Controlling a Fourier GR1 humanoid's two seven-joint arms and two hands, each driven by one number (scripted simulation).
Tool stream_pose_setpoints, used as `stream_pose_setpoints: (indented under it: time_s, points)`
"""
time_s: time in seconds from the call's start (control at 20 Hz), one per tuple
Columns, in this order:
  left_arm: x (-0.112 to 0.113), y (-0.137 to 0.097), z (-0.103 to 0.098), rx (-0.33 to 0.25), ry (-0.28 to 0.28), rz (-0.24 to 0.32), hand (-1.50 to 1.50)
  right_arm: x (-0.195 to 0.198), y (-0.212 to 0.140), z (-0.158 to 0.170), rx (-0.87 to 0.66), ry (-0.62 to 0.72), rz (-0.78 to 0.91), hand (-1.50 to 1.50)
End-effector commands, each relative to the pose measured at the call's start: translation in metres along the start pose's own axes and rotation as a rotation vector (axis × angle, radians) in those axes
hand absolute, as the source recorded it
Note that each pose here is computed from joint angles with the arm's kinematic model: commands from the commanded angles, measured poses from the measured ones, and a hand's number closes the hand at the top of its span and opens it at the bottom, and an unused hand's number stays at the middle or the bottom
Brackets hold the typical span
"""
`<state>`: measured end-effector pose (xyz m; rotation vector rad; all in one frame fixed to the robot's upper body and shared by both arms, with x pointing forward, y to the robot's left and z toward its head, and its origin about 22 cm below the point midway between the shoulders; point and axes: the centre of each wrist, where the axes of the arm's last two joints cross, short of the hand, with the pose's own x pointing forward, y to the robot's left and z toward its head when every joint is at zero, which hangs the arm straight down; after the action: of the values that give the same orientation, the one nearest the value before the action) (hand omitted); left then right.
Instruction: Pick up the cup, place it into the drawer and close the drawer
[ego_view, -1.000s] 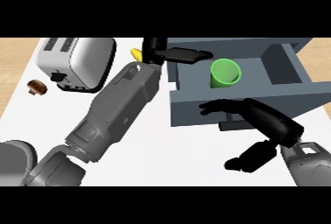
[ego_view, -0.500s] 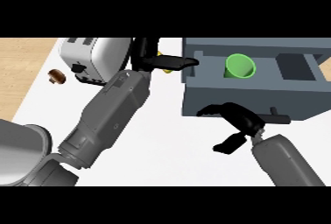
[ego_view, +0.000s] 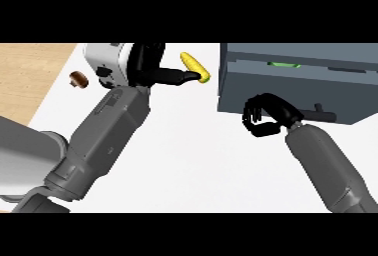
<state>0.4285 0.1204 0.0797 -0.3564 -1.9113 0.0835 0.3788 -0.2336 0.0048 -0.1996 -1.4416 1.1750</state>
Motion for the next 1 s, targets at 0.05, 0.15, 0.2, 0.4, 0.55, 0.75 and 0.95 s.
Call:
stream_pose_setpoints:
  time_s: [0.05,0.15,0.2,0.4,0.55,0.75,0.95]
  points:
    - [0.007,0.011,0.005,-0.015,0.013,0.038,-1.50,-0.008,-0.046,-0.007,-0.147,-0.012,-0.057,1.50]
    - [0.007,0.025,0.009,-0.037,0.014,0.009,-1.50,-0.004,-0.070,-0.010,-0.212,-0.002,-0.054,1.50]
    - [-0.001,0.019,0.016,-0.033,0.018,0.032,-1.50,-0.003,-0.089,-0.006,-0.242,0.001,-0.065,1.50]
    - [0.000,0.033,0.023,-0.045,0.025,0.016,-1.50,-0.003,-0.108,-0.001,-0.296,0.034,-0.094,1.50]
    - [-0.001,0.039,0.026,-0.060,0.023,0.012,-1.50,-0.003,-0.128,0.008,-0.312,0.031,-0.096,1.50]
    - [0.008,0.041,0.020,-0.069,0.011,0.023,-1.50,0.004,-0.135,0.007,-0.319,0.005,-0.129,1.50]
    - [0.003,0.040,0.026,-0.085,0.015,0.037,-1.50,0.003,-0.151,0.020,-0.316,-0.018,-0.128,1.50]
